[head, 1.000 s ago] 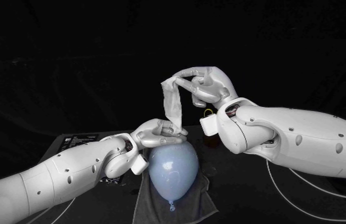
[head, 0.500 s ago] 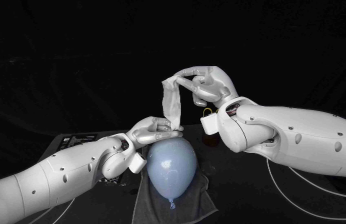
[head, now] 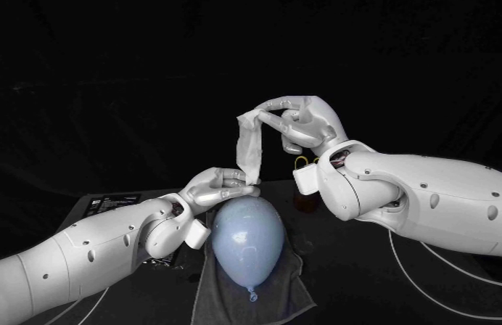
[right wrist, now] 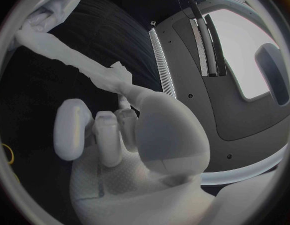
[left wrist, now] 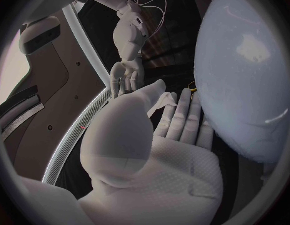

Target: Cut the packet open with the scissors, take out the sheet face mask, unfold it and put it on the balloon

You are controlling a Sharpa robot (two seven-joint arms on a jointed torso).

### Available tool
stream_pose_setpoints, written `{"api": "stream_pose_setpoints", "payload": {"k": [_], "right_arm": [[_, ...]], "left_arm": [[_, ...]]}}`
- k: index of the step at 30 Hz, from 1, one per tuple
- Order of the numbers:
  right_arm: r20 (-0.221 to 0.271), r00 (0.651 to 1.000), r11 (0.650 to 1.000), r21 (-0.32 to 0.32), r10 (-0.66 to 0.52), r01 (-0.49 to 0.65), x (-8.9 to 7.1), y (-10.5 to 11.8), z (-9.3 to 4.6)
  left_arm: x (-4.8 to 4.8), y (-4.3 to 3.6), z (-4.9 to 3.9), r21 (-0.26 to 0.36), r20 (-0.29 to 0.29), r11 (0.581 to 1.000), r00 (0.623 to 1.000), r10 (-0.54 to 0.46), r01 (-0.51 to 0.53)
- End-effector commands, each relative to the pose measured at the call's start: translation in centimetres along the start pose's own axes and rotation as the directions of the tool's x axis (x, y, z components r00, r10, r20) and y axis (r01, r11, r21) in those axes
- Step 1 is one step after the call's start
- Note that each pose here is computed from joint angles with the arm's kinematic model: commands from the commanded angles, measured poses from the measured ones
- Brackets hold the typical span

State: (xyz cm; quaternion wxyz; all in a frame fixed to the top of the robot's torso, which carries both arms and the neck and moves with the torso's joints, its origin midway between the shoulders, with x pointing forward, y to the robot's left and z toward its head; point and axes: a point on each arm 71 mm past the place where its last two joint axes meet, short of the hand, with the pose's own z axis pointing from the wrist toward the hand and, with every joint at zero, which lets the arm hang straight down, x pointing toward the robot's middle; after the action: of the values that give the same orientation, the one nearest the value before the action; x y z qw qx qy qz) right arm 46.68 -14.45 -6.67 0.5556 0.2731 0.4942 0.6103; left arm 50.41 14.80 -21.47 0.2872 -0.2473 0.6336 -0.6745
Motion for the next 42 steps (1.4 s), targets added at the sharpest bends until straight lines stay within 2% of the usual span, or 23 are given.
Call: {"api": "stream_pose_setpoints", "payload": {"k": [1,16,22,42], "right_arm": [[-0.01,1.0,1.0,-0.018,0.003,-0.004,0.1,0.19,0.02],[-0.002,1.0,1.0,-0.012,0.003,-0.003,-0.22,0.05,0.05],[0.003,1.0,1.0,-0.008,0.004,-0.004,-0.48,0.01,-0.03],[-0.005,1.0,1.0,-0.009,0.011,-0.011,-0.21,0.15,-0.15]], "left_arm": [[-0.01,0.03,0.12,-0.003,0.028,0.998,0.998,-0.058,0.059],[-0.08,0.0,0.21,0.005,0.042,0.996,0.995,-0.091,0.091],[-0.28,0.02,0.17,0.006,0.059,0.996,0.994,-0.087,0.087],[0.04,0.1,0.38,-0.013,0.066,0.998,0.996,-0.055,0.056]]}}
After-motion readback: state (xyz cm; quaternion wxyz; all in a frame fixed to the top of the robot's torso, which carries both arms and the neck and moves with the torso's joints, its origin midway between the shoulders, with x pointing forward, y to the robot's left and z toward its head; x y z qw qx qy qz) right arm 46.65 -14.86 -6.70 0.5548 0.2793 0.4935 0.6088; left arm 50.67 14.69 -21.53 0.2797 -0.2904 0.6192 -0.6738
